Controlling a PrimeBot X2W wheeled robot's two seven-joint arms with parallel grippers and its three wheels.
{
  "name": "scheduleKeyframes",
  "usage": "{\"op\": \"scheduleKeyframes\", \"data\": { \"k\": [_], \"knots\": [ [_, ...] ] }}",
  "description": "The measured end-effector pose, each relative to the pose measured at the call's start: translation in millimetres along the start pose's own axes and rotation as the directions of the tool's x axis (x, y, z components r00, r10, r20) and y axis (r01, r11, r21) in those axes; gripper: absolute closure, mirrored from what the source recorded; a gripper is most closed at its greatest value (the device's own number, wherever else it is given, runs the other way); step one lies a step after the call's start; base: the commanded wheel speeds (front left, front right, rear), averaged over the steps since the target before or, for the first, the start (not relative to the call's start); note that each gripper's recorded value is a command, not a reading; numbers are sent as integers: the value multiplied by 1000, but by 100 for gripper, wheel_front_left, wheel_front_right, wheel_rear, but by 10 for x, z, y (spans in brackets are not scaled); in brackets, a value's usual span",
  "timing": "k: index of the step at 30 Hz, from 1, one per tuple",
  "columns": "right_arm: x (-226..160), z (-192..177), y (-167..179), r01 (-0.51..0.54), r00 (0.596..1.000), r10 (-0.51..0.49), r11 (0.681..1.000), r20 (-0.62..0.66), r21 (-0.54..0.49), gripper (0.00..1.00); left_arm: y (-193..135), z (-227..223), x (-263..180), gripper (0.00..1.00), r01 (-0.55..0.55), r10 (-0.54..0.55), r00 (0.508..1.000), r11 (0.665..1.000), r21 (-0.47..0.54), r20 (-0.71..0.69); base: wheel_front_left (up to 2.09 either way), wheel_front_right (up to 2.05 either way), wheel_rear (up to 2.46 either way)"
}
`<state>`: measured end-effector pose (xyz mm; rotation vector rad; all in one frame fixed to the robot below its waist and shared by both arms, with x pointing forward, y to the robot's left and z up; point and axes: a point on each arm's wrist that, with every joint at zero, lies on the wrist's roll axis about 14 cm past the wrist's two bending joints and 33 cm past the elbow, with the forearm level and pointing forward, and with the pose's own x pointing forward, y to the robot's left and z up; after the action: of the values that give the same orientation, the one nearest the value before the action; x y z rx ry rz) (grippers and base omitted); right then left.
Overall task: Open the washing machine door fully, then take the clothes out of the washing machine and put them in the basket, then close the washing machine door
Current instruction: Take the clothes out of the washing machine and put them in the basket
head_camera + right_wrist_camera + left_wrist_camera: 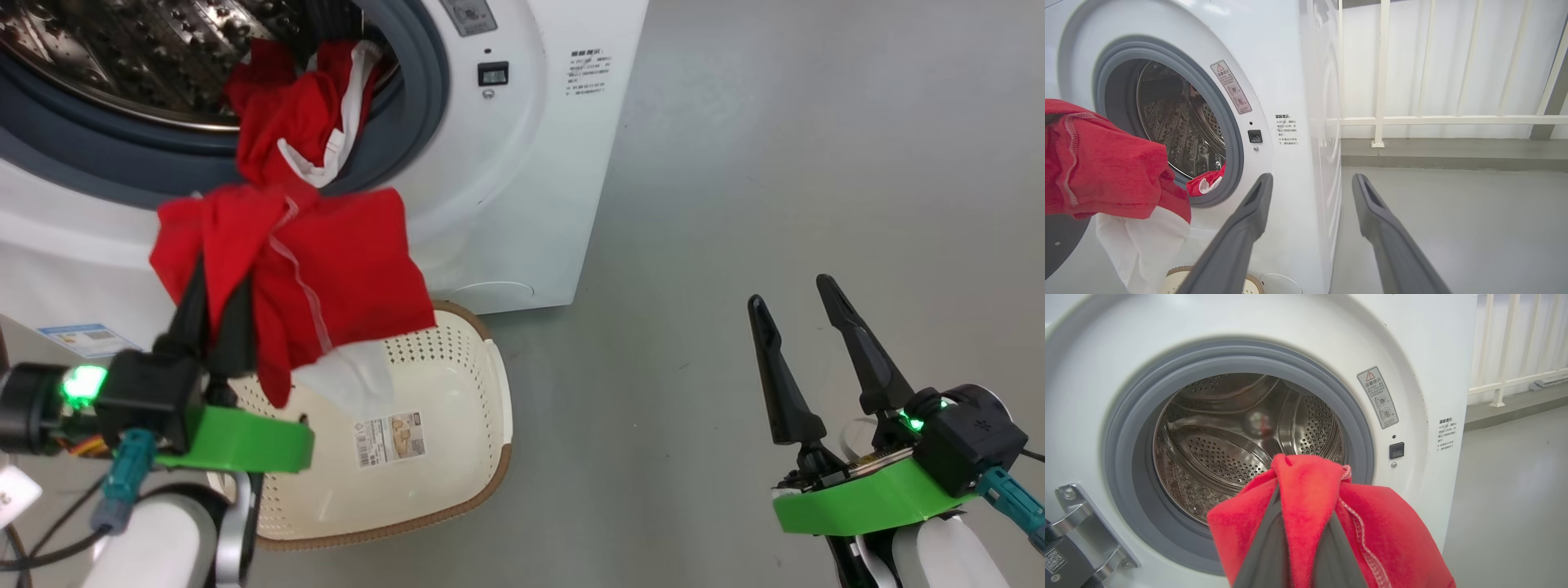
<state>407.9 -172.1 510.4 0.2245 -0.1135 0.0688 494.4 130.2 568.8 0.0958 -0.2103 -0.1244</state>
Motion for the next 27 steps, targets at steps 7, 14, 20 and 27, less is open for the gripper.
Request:
{"op": "scheduleKeyframes", "data": {
  "k": [7,14,20,27],
  "knots": [
    [-2,12,-3,1,1000,-1,1000,4,-1,0,-157,-294,-195,100,26,-31,994,999,-45,-106,0,0,0],
    [-35,-65,-41,14,1000,-14,1000,-20,-1,0,-257,-914,-372,100,23,-42,959,997,-72,-281,0,0,0],
    [-52,-110,-94,30,999,-30,1000,-35,-5,0,-341,-1432,-552,100,26,-63,908,995,-95,-414,0,0,0],
    [-70,-167,-145,46,998,-46,999,-53,-7,0,-455,-1870,-624,100,22,-90,852,991,-135,-516,0,0,0]
  ]
}}
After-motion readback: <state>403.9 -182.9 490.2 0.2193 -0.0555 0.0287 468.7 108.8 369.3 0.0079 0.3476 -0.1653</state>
